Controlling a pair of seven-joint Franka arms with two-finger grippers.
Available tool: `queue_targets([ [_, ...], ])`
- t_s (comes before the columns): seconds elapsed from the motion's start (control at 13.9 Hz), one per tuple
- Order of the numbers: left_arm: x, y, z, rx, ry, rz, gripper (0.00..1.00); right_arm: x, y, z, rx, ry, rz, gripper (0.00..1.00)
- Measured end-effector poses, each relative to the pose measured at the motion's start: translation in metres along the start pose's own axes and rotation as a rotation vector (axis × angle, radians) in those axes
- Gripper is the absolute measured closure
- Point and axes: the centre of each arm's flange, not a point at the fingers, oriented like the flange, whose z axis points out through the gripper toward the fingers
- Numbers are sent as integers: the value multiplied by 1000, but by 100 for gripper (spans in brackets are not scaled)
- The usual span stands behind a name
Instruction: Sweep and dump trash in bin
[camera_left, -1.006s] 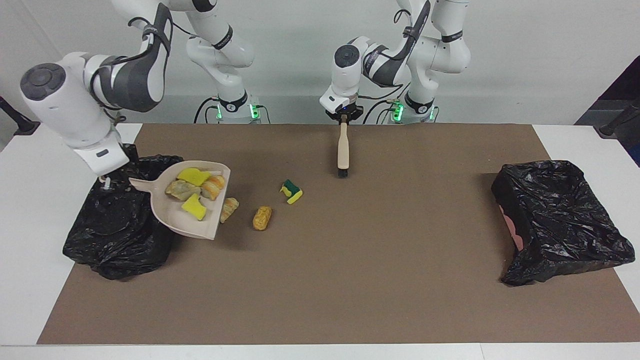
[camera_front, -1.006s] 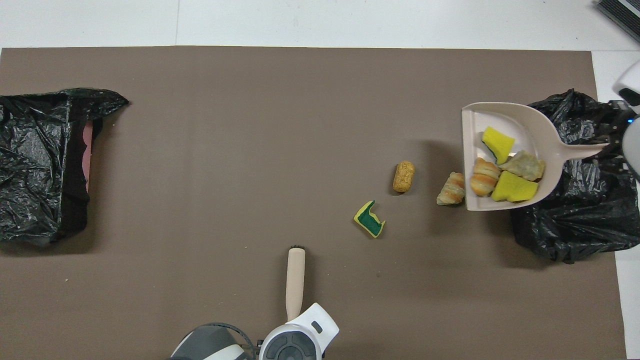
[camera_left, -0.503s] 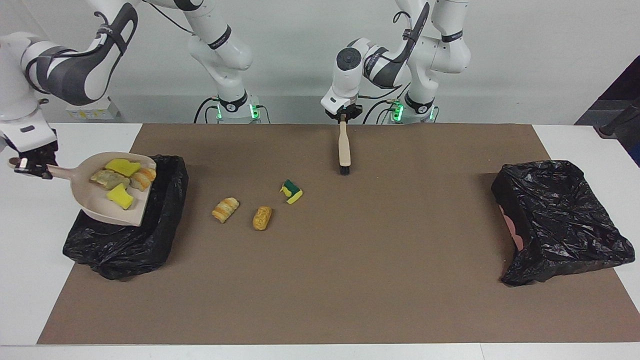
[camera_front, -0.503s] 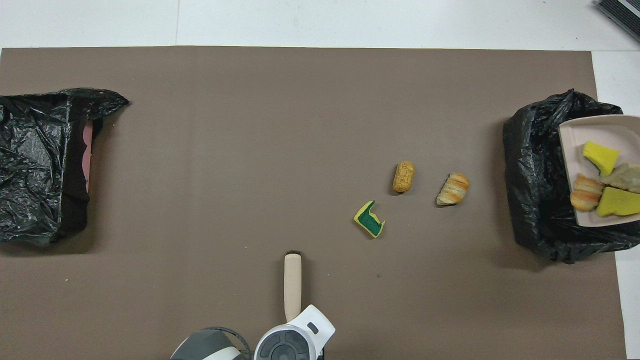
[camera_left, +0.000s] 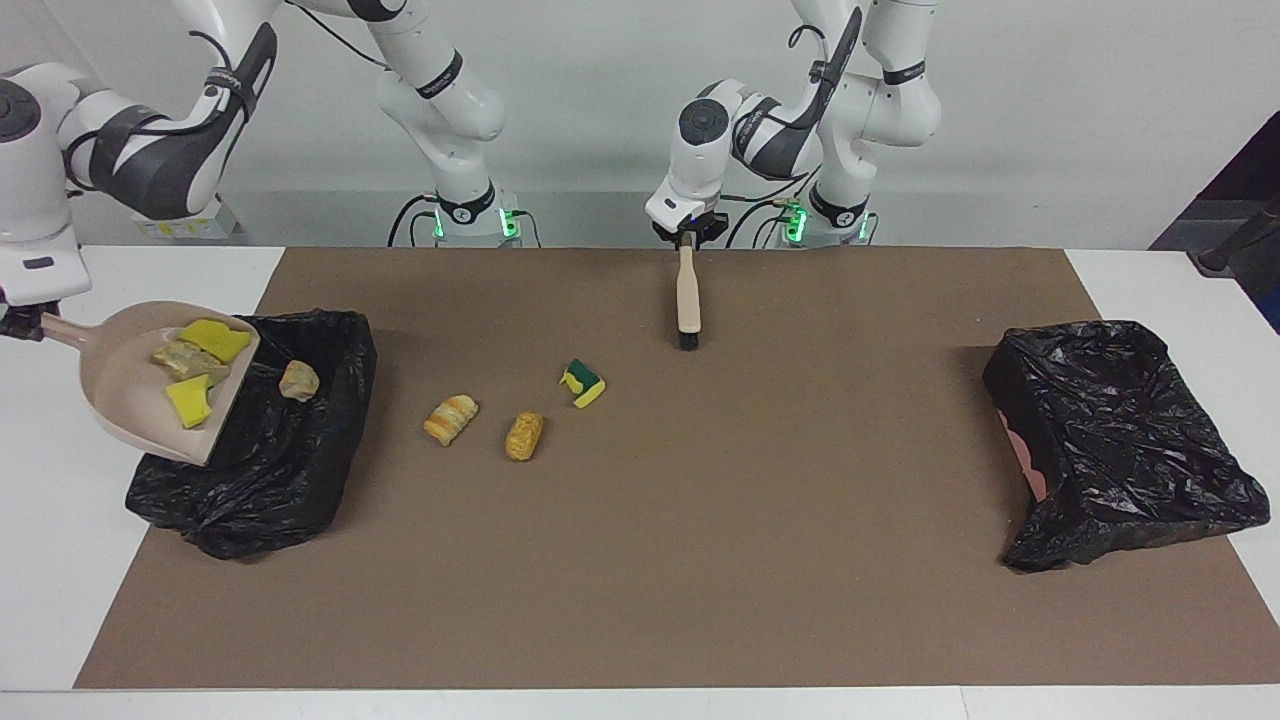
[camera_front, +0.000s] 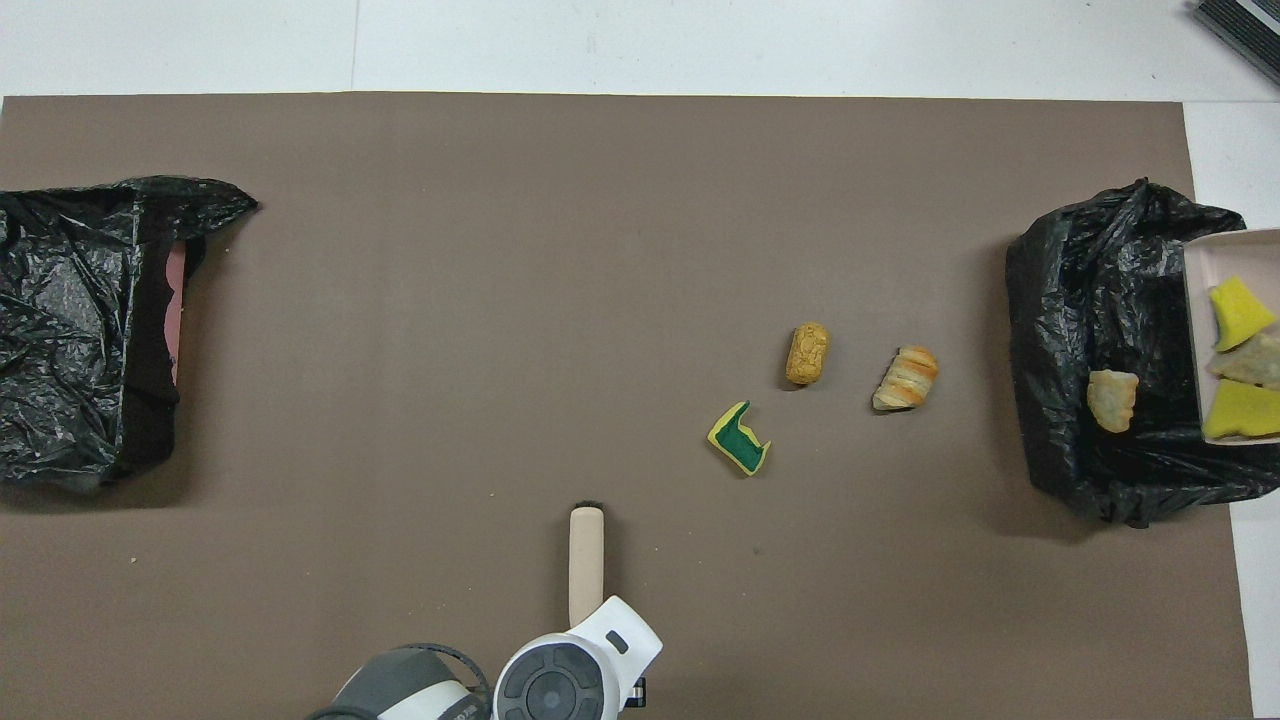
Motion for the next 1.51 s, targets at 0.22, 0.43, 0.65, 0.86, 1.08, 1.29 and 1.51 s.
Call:
queue_targets([
  [0.22,41,-3,-42,-89,38,-20,14,10,2,-9,30,-96,30,69],
  [0.43,102,-41,-93,-66,164,22,0,28,6,-30,48,-205,25,69],
  [0.65,151,-98,-142,-22,276,66,0,26,1,-57,17,-226,42,69],
  [0.86,183,-158,-202,2,341,135,0,17,-21,-83,27,-112,147,69],
  [1.08,196,-216,-268,35,386,180,0,27,-34,-92,59,69,194,69],
  [1.29,192,-257,-331,43,411,187,0,51,-40,-85,103,231,304,69],
  [1.51,181,-291,-382,44,382,170,0,88,-49,-92,177,308,555,69],
])
